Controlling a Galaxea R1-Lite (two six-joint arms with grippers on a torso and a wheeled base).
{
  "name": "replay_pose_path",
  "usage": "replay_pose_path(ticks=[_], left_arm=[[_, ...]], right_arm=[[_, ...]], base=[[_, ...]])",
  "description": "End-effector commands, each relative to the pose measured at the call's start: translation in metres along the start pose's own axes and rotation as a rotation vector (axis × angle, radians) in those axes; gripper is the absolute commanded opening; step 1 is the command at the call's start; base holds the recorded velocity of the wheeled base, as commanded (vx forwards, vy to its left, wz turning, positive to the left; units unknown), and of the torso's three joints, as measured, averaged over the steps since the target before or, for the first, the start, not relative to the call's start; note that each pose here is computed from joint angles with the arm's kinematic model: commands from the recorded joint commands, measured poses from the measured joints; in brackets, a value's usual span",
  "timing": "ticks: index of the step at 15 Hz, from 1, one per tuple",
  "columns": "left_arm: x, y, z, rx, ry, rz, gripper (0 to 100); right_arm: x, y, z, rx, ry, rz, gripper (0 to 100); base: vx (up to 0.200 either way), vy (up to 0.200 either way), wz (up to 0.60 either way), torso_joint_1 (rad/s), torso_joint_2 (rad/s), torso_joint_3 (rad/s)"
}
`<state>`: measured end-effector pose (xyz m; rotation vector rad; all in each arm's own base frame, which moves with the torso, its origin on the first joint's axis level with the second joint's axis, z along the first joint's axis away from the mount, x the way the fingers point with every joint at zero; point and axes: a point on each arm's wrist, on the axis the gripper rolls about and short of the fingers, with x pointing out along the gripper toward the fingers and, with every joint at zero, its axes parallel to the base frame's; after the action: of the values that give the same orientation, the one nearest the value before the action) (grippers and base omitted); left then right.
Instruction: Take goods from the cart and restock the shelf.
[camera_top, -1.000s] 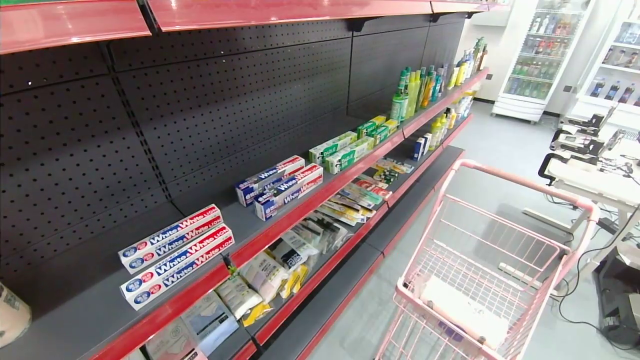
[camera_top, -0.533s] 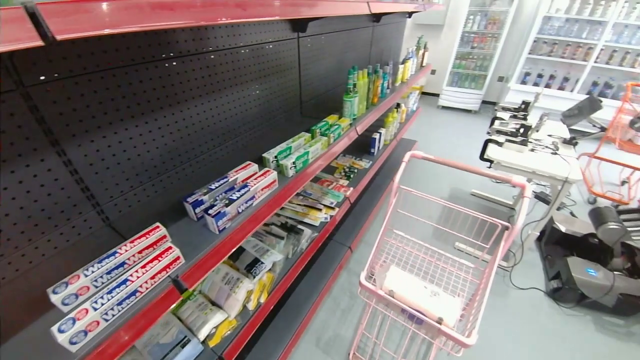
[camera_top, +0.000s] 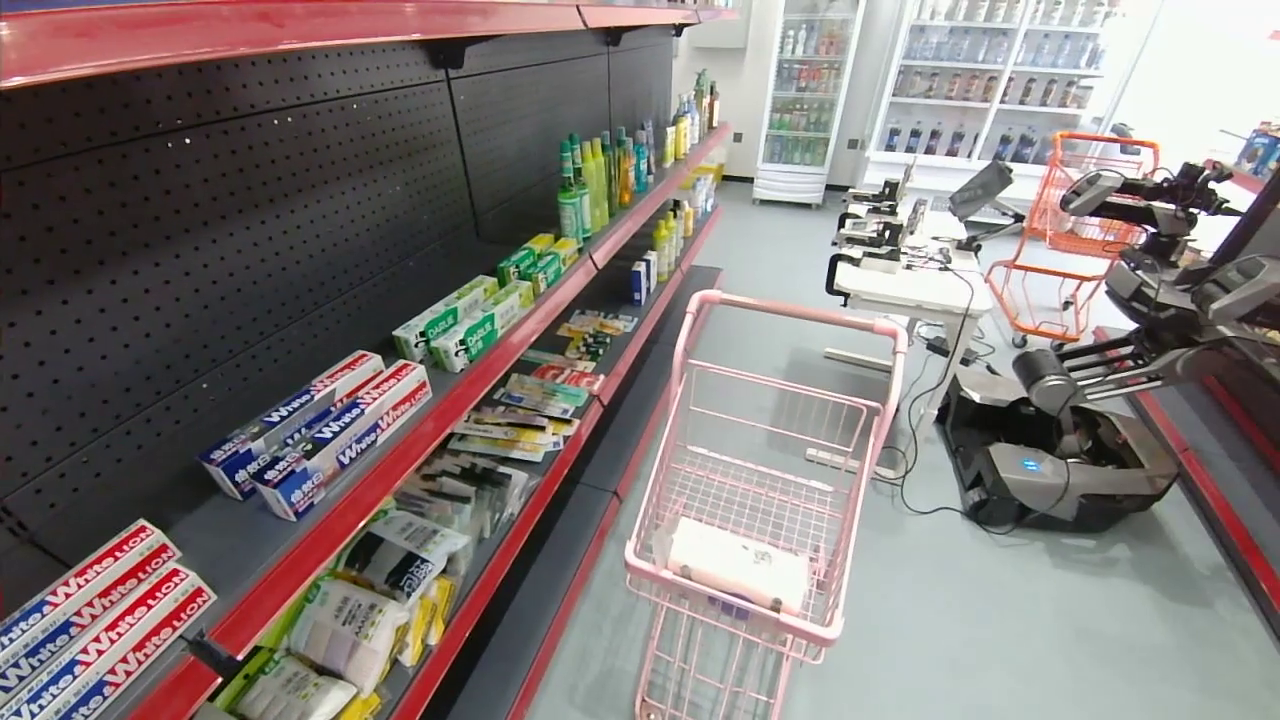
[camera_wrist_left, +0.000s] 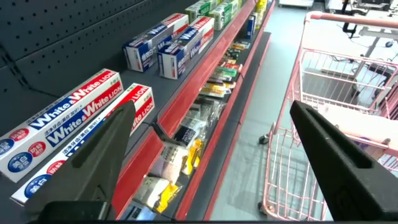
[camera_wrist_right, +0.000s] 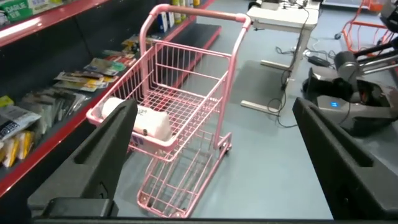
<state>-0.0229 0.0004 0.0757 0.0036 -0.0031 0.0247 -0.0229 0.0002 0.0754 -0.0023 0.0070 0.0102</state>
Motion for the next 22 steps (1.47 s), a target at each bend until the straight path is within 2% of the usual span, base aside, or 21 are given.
replay_pose_path(ticks=[1, 4, 5, 6, 7, 8, 9, 10, 12, 13, 14, 18, 21, 22], left_arm=[[0.0, 0.0, 0.0, -0.001, 0.0, 0.001, 100], [0.0, 0.0, 0.0, -0.001, 0.0, 0.001, 100], [0.0, 0.0, 0.0, -0.001, 0.0, 0.001, 100], [0.0, 0.0, 0.0, -0.001, 0.0, 0.001, 100], [0.0, 0.0, 0.0, -0.001, 0.0, 0.001, 100], [0.0, 0.0, 0.0, -0.001, 0.0, 0.001, 100], [0.0, 0.0, 0.0, -0.001, 0.0, 0.001, 100], [0.0, 0.0, 0.0, -0.001, 0.0, 0.001, 100], [0.0, 0.0, 0.0, -0.001, 0.0, 0.001, 100], [0.0, 0.0, 0.0, -0.001, 0.0, 0.001, 100], [0.0, 0.0, 0.0, -0.001, 0.0, 0.001, 100], [0.0, 0.0, 0.0, -0.001, 0.0, 0.001, 100], [0.0, 0.0, 0.0, -0.001, 0.0, 0.001, 100], [0.0, 0.0, 0.0, -0.001, 0.0, 0.001, 100]], right_arm=[[0.001, 0.0, 0.001, -0.002, 0.019, 0.005, 100], [0.008, 0.0, 0.003, 0.0, 0.105, -0.004, 100], [0.025, 0.0, 0.045, 0.022, 0.183, 0.031, 100], [0.065, 0.0, 0.108, 0.164, 0.238, 0.016, 100], [0.098, 0.001, 0.147, 0.257, 0.243, 0.026, 100], [0.142, 0.003, 0.143, 0.23, 0.408, 0.08, 100], [0.183, -0.003, 0.121, 0.161, 0.561, 0.058, 100], [0.201, -0.008, 0.111, 0.131, 0.614, 0.047, 100], [0.276, -0.022, 0.079, -0.09, 0.729, 0.112, 100], [0.303, -0.019, 0.064, -0.19, 0.786, 0.18, 100], [0.334, -0.006, 0.044, -0.268, 0.831, 0.273, 100], [0.396, 0.061, -0.006, -0.35, 0.876, 0.463, 100], [0.413, 0.099, -0.032, -0.434, 0.872, 0.571, 100], [0.417, 0.105, -0.038, -0.452, 0.872, 0.588, 100]], base=[[0.0, 0.0, 0.0, 0.0, 0.0, 0.0], [0.0, 0.0, 0.0, 0.0, 0.0, 0.0], [0.0, 0.0, 0.0, 0.0, 0.0, 0.0], [0.0, 0.0, 0.0, 0.0, 0.0, 0.0], [0.0, 0.0, 0.0, 0.0, 0.0, 0.0], [0.0, 0.0, 0.0, 0.0, 0.0, 0.0], [0.0, 0.0, 0.0, 0.0, 0.0, 0.0], [0.0, 0.0, 0.0, 0.0, 0.0, 0.0], [0.0, 0.0, 0.0, 0.0, 0.0, 0.0], [0.0, 0.0, 0.0, 0.0, 0.0, 0.0], [0.0, 0.0, 0.0, 0.0, 0.0, 0.0], [0.0, 0.0, 0.0, 0.0, 0.0, 0.0], [0.0, 0.0, 0.0, 0.0, 0.0, 0.0], [0.0, 0.0, 0.0, 0.0, 0.0, 0.0]])
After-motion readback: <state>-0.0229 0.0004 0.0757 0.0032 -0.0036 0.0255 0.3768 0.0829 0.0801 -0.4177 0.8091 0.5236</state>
